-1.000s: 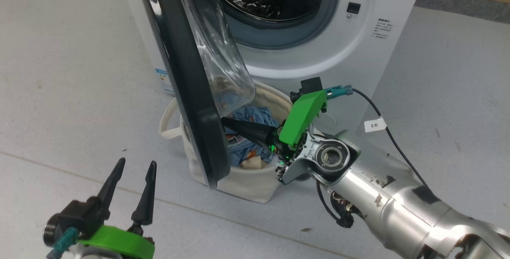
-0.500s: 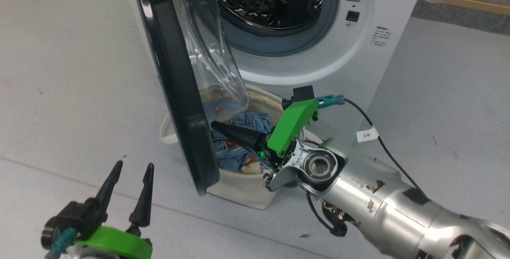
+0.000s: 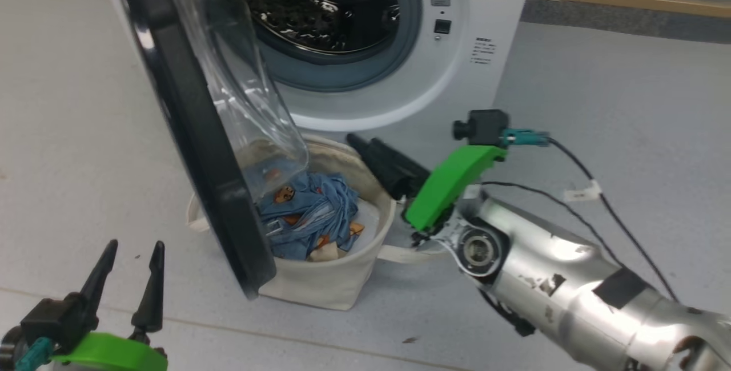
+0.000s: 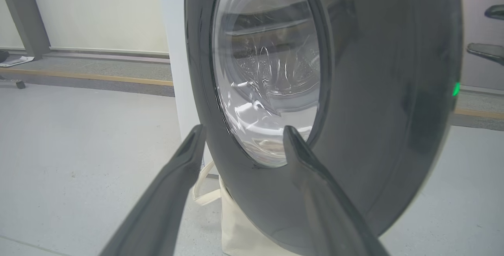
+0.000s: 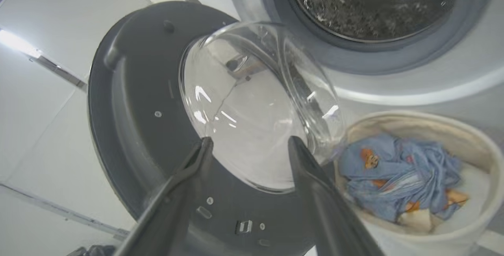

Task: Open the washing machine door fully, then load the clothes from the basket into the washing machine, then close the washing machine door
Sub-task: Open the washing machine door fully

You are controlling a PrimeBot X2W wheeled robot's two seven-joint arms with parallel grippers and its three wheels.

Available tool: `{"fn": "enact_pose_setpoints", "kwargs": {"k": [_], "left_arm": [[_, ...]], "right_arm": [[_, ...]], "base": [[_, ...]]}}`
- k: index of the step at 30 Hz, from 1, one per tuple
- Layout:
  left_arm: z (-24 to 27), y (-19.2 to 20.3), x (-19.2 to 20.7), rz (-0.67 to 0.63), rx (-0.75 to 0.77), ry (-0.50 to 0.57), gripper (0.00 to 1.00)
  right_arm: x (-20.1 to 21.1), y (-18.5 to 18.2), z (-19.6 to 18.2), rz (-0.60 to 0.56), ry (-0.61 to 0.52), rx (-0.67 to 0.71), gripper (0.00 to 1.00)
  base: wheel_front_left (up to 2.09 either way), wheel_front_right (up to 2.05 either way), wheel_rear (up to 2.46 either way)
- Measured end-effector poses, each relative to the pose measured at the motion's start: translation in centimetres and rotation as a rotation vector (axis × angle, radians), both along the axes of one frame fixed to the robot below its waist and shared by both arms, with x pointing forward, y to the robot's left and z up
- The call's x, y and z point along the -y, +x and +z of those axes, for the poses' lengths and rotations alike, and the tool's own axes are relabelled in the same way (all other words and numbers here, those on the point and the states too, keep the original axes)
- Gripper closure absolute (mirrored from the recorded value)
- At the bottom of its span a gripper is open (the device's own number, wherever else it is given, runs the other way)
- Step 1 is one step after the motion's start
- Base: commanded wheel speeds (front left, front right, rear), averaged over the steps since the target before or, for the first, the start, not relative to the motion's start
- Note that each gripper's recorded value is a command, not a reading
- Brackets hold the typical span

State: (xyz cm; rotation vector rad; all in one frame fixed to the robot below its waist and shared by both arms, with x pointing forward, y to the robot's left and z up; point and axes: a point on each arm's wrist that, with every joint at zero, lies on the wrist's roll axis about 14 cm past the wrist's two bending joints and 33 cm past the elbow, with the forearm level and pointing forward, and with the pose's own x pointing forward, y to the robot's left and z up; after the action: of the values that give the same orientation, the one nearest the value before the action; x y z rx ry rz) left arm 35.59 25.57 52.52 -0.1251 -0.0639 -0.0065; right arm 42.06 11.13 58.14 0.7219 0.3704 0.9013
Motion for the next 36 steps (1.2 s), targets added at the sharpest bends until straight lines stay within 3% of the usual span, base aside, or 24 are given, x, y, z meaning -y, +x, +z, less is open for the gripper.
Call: {"fn": "enact_pose_setpoints", "kwargs": {"k": [13,23,36], "left_arm": [[0.2,0.8,0.5,-0.024,0.000,0.007,0.00],[1.0,1.9,1.1,-0.052,0.015,0.012,0.00],[1.0,2.3,0.8,-0.052,0.012,0.009,0.00]], "right_arm": [[14.6,5.0,1.1,-0.425,-0.175,0.367,0.00],[20.5,-1.5,-5.0,-0.619,-0.313,0.373,0.00],[23.8,-3.3,-2.7,-0.736,-0.358,0.413,0.00]], "base": [[0.00,0.00,0.00],[0.00,0.00,0.00],[0.00,0.00,0.00]]}}
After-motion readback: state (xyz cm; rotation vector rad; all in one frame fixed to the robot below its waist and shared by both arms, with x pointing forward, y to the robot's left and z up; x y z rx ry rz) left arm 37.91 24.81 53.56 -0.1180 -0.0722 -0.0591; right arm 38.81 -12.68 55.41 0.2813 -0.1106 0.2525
